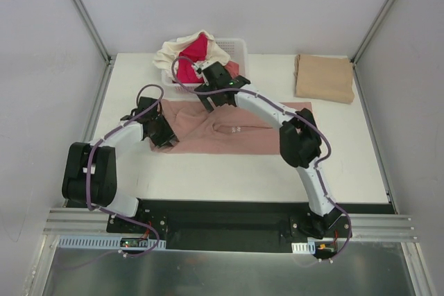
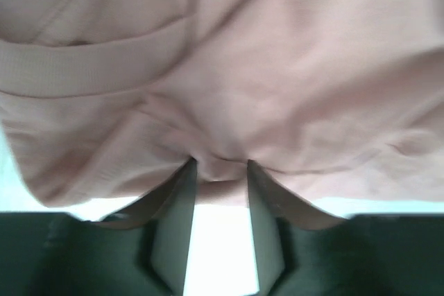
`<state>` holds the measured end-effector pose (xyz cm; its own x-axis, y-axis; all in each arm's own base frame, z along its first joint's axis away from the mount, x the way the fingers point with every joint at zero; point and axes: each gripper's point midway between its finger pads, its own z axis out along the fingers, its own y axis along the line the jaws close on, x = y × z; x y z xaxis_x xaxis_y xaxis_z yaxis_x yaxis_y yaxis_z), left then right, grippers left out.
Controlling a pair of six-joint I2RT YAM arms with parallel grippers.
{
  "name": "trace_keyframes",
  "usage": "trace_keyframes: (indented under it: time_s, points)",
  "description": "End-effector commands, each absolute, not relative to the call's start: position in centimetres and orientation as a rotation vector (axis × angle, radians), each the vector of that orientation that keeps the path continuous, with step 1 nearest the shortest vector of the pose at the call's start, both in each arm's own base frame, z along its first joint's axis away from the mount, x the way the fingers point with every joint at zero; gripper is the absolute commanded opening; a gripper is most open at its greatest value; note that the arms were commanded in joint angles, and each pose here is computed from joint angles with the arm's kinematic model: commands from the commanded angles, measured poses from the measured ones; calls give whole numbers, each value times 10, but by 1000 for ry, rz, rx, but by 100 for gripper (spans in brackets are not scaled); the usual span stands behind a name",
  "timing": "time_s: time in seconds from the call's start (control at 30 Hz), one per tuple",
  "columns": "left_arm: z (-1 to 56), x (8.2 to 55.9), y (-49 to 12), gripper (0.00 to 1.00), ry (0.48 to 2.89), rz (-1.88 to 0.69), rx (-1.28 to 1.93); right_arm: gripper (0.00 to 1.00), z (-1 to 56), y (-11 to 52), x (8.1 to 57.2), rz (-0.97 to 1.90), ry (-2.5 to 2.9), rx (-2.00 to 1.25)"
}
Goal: Fold and stack the t-shirts
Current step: Fold the tshirt
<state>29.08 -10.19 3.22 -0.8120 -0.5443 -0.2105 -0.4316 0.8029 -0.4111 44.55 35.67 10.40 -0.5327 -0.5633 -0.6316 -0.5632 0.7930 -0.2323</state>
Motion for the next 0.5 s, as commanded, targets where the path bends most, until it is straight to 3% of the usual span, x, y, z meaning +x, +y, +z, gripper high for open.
trace_keyframes:
  time_s: [0.0, 0.03, 0.1, 0.3, 0.47]
  points:
    - [103, 324, -118, 43, 2497, -679, -611, 97, 213, 348, 409, 234, 2139, -689]
    - [112, 328, -120, 51, 2475, -694, -593, 97, 214, 345, 403, 268, 2157, -648]
    - [132, 341, -124, 54, 2430, -722, -556, 97, 211, 337, 381, 348, 2186, -634]
    - [143, 380, -148, 55, 2448, -823, -482, 97, 196, 311, 342, 561, 2307, -519]
    - [122, 405, -173, 56, 2515, -856, -442, 97, 163, 258, 344, 565, 2411, -351]
